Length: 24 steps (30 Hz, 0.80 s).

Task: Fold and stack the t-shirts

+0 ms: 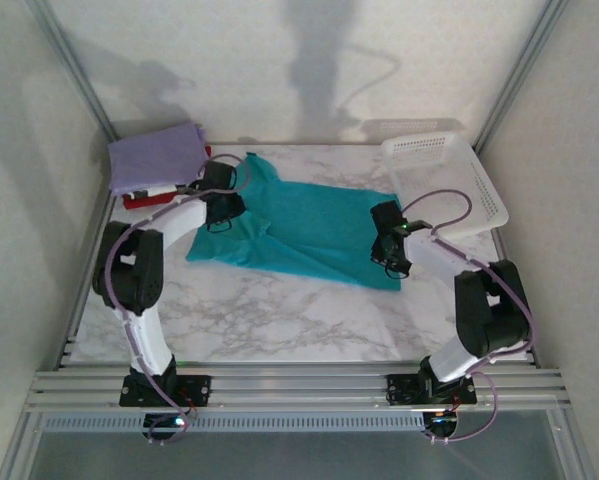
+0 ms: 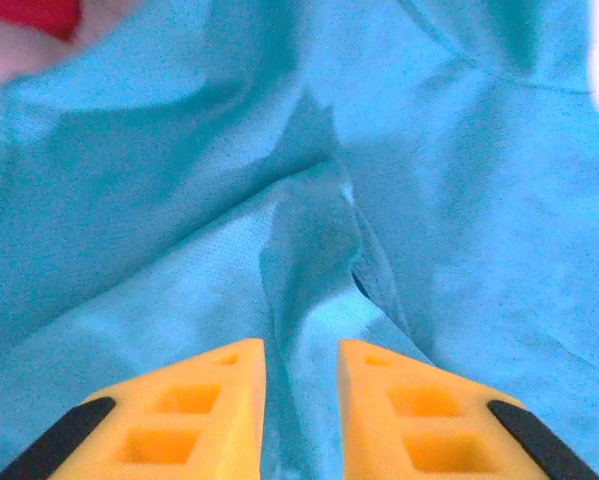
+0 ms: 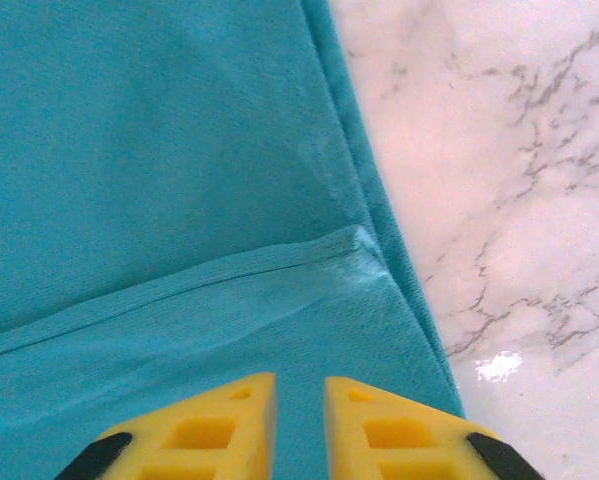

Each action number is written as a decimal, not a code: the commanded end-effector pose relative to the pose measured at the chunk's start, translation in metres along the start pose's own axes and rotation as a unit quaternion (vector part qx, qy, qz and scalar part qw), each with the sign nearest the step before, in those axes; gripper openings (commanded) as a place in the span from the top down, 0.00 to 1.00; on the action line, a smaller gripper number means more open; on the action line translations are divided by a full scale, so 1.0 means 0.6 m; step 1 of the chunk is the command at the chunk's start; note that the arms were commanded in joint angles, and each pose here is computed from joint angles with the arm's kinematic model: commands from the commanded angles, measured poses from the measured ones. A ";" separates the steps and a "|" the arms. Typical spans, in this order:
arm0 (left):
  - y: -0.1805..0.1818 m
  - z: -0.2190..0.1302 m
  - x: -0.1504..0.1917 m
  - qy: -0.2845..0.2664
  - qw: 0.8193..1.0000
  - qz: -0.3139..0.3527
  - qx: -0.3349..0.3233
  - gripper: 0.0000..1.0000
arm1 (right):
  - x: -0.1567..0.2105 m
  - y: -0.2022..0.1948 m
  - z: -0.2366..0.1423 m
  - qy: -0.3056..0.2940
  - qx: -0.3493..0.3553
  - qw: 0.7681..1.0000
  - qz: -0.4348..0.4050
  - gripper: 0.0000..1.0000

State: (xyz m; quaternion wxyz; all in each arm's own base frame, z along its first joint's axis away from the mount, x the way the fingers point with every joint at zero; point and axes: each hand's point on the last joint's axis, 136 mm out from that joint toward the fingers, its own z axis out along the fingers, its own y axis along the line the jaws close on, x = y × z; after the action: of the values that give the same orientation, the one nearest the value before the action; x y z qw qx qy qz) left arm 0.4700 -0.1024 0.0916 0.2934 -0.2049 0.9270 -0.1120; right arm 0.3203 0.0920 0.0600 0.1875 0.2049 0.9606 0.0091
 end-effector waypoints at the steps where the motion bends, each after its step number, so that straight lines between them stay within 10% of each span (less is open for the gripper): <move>1: 0.045 -0.042 0.025 0.011 0.999 0.021 -0.046 0.74 | 0.007 0.034 -0.018 0.016 -0.031 0.999 -0.037 0.78; 10: 0.128 0.004 0.121 0.091 0.988 0.050 -0.116 0.78 | 0.052 0.116 0.039 0.088 -0.061 0.992 -0.062 0.80; 24: 0.222 -0.013 0.218 0.135 0.973 0.008 -0.189 0.80 | 0.195 0.025 0.070 0.187 -0.014 0.982 0.003 0.82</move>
State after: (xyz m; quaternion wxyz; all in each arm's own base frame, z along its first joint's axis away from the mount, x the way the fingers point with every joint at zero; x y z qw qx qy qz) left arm 0.3796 -0.0626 0.0158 0.1999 -0.2048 0.9581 -0.0091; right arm 0.3094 0.1649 0.0140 0.1116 0.1835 0.9710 0.1050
